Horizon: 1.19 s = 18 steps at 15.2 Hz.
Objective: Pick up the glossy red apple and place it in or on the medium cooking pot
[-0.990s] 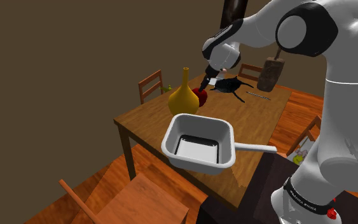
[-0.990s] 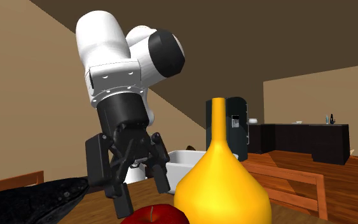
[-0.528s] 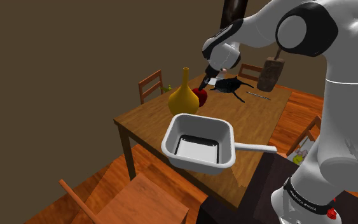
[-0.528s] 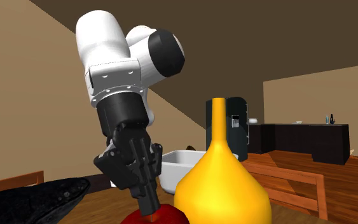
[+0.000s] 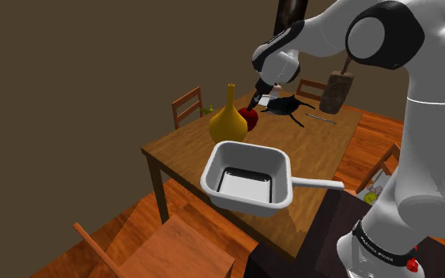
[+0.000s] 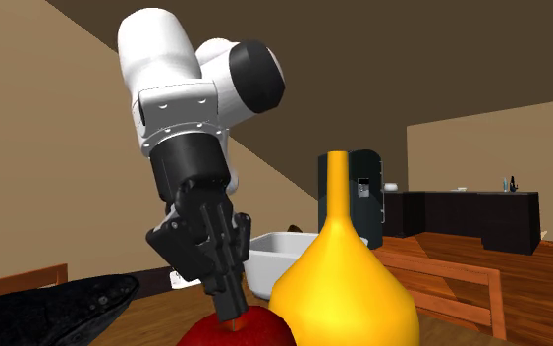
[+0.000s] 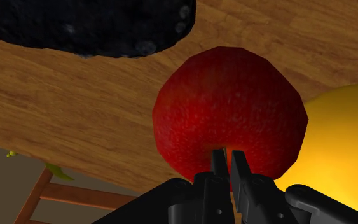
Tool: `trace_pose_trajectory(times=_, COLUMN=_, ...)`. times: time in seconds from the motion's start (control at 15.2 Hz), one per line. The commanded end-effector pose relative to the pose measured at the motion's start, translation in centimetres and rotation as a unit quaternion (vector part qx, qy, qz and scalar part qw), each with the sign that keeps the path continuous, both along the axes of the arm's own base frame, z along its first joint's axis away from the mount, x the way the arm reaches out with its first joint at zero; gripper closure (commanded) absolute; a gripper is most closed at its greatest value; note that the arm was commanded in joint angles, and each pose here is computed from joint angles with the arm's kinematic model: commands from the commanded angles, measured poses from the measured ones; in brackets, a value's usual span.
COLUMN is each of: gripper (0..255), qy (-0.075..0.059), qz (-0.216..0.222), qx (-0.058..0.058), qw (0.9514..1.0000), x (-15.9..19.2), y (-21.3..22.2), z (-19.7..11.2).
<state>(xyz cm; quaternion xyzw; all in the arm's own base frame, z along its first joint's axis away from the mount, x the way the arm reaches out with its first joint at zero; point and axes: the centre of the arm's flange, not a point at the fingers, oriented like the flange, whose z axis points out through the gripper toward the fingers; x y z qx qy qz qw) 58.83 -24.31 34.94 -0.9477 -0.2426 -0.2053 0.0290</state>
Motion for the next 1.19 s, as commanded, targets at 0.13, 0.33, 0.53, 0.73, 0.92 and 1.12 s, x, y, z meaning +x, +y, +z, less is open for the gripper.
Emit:
trace_pose_trajectory(times=0.13, gripper=255, qy=0.000, qz=0.000, qx=0.000, qw=1.0000, x=0.0, y=0.0, z=2.1)
trace_pose_trajectory(times=0.33, gripper=255, qy=0.000, qz=0.000, qx=0.000, qw=1.0000, x=0.0, y=0.0, z=3.7)
trace_pose_trajectory(times=0.53, gripper=255, qy=0.000, qz=0.000, qx=0.000, qw=1.0000, x=0.0, y=0.0, z=5.3)
trace_pose_trajectory(times=0.73, gripper=255, qy=0.000, qz=0.000, qx=0.000, qw=1.0000, x=0.0, y=0.0, z=6.8)
trace_pose_trajectory(times=0.92, gripper=255, qy=0.000, qz=0.000, qx=0.000, qw=1.0000, x=0.0, y=0.0, z=8.4)
trace_pose_trajectory(times=1.12, gripper=255, qy=0.000, qz=0.000, qx=0.000, qw=1.0000, x=0.0, y=0.0, z=10.0)
